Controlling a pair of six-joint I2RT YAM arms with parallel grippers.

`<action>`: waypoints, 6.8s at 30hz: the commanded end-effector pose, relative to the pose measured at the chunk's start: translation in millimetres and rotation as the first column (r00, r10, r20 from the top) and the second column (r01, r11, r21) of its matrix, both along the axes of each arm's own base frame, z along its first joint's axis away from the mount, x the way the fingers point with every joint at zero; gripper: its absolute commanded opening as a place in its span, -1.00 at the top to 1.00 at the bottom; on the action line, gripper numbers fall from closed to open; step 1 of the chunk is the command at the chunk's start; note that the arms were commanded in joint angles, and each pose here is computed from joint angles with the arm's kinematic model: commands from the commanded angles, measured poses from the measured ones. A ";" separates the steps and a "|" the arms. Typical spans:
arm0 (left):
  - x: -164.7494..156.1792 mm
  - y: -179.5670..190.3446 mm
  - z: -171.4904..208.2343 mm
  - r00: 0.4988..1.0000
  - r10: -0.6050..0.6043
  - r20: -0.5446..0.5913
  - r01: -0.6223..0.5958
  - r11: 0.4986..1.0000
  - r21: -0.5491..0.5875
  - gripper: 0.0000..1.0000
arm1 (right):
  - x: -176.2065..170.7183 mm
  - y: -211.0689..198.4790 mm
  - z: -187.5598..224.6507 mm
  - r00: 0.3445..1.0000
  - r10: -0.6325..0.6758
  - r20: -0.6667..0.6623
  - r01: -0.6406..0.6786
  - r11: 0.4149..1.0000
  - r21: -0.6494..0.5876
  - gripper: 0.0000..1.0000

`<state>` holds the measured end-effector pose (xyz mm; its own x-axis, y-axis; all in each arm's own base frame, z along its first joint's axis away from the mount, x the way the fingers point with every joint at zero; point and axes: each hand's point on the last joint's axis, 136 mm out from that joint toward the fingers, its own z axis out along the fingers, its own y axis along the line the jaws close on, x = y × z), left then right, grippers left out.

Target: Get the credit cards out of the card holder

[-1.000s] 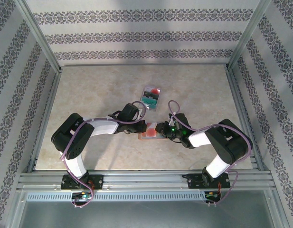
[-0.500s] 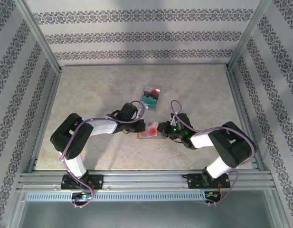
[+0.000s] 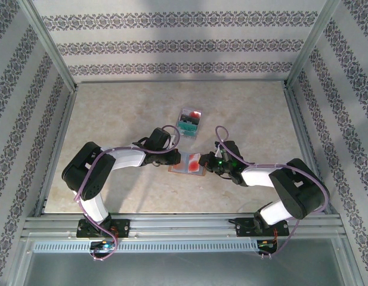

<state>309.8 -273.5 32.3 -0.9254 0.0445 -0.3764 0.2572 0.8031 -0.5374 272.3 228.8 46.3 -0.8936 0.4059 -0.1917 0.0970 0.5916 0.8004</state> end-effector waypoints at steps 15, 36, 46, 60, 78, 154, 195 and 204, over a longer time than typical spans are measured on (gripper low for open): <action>3.9 16.8 48.2 0.993 0.084 0.088 -0.080 0.996 -0.043 0.01 | 8.7 -12.9 25.5 0.996 0.048 0.069 -0.037 0.986 -0.162 1.00; 23.3 76.9 98.3 0.900 0.297 0.320 -0.295 0.954 -0.053 -0.99 | 22.6 -29.7 87.2 0.967 0.195 0.166 -0.109 0.900 -0.423 1.00; 31.3 95.4 104.7 0.872 0.350 0.342 -0.342 0.936 -0.084 -0.99 | 59.0 -13.0 137.4 0.903 0.345 0.255 -0.169 0.832 -0.529 1.00; 39.9 106.9 105.9 0.857 0.383 0.346 -0.370 0.923 -0.105 -0.99 | 147.7 4.0 181.2 0.749 0.557 0.358 -0.180 0.691 -0.700 1.00; 43.6 114.6 99.5 0.863 0.407 0.299 -0.390 0.913 -0.116 -0.99 | 219.6 31.5 128.9 0.563 0.779 0.276 -0.307 0.507 -0.806 1.00; 39.4 133.8 109.9 0.838 0.455 0.301 -0.437 0.890 -0.127 -0.99 | 228.7 3.6 110.7 0.719 0.674 0.171 -0.271 0.498 -0.824 0.45; 19.2 197.1 106.4 0.672 0.628 0.393 -0.631 0.763 -0.141 -0.99 | 10.0 59.0 12.9 0.952 0.293 -0.082 -0.219 0.472 -0.854 -0.97; 20.5 197.9 102.6 0.674 0.630 0.385 -0.633 0.762 -0.137 -0.99 | 8.6 64.3 -3.4 0.947 0.298 -0.116 -0.251 0.467 -0.848 -0.97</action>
